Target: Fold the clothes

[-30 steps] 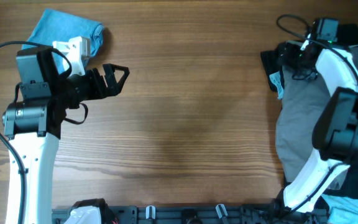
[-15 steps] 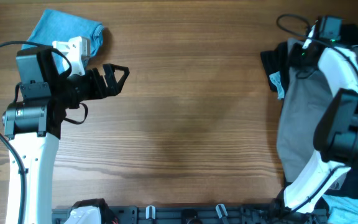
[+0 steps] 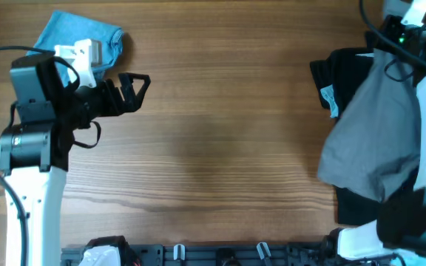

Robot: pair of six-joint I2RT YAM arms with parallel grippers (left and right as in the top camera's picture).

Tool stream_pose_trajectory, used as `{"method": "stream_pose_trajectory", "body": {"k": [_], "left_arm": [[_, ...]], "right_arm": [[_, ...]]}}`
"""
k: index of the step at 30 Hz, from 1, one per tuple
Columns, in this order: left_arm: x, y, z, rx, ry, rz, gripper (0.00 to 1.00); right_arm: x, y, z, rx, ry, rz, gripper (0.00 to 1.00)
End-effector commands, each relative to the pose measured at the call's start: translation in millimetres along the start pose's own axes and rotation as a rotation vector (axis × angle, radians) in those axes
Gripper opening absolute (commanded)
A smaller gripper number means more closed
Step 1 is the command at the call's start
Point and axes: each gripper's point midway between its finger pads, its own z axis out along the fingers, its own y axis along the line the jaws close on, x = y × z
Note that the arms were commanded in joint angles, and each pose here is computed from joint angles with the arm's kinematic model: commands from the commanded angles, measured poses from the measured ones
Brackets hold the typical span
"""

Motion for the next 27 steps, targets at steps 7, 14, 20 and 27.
{"method": "stream_pose_trajectory", "body": {"k": [7,14,20,27], "left_arm": [[-44,3,-70,-0.250,-0.271,0.089,1.00],[-54,4,-101,-0.333,-0.377,0.107,1.00],[-53,2,-98,-0.319,-0.369,0.108,1.00],[-39,17,-21,-0.246,-0.151,0.071,1.00]], "right_arm": [[77,284,-70,-0.645,0.088,-0.391,0.05],[182,387,-97,-0.685,0.200,-0.574,0.88],[131,342,-89,-0.501,0.105,-0.444,0.93],[66,233,-103,-0.411,0.107,-0.128,0.93]]}}
